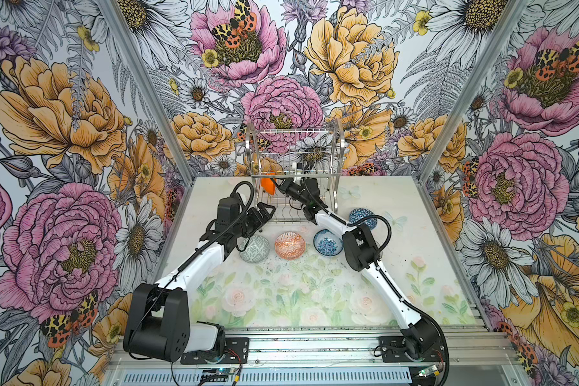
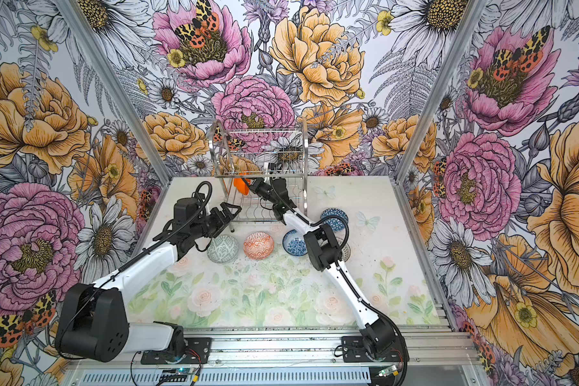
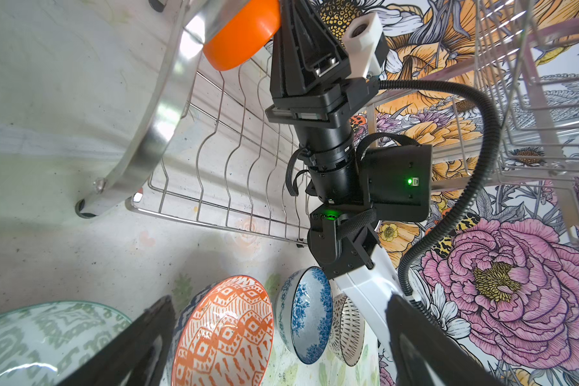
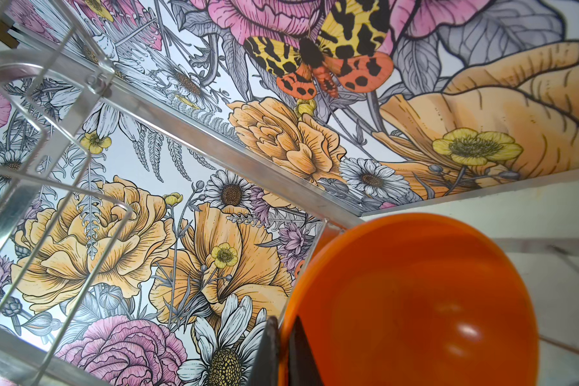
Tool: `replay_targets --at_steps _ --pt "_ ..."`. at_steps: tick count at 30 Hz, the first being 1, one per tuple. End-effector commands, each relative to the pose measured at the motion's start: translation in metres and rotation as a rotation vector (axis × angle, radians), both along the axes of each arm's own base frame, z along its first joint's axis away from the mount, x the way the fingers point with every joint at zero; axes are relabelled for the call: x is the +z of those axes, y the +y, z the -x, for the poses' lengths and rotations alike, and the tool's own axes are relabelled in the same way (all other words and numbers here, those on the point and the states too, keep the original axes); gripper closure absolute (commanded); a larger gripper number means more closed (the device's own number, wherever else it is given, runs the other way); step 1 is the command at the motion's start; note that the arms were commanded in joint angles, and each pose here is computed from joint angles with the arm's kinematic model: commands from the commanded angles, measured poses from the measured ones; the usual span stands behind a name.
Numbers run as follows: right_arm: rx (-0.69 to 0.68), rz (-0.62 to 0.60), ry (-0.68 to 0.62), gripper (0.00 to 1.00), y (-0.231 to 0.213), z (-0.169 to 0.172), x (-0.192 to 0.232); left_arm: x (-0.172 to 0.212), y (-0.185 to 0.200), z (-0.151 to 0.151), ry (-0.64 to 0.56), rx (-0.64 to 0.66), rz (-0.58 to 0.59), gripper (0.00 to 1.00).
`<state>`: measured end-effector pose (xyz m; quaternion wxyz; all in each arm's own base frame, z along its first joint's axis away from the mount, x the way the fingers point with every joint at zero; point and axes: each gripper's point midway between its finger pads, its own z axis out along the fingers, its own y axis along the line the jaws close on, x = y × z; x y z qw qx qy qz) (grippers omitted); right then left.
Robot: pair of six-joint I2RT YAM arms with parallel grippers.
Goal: Load the bowls into the dish rack
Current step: 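Hold the orange bowl upright in the rack with the right gripper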
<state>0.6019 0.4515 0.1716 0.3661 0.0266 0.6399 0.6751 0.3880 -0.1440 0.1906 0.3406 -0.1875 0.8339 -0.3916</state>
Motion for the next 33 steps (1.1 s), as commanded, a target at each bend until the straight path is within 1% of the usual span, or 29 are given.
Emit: replay_targets --at_steps 1,10,33 --pt "0.058 0.061 0.108 1.0 0.01 0.009 -0.065 0.012 -0.002 -0.004 -0.036 -0.014 0.011 0.01" --pt "0.044 0.071 0.139 1.0 0.001 0.005 -0.075 0.013 -0.001 -0.004 -0.04 -0.014 0.009 0.01" --pt "0.033 0.057 0.113 1.0 -0.018 0.001 -0.063 0.013 -0.002 -0.004 -0.04 -0.017 0.009 0.01"
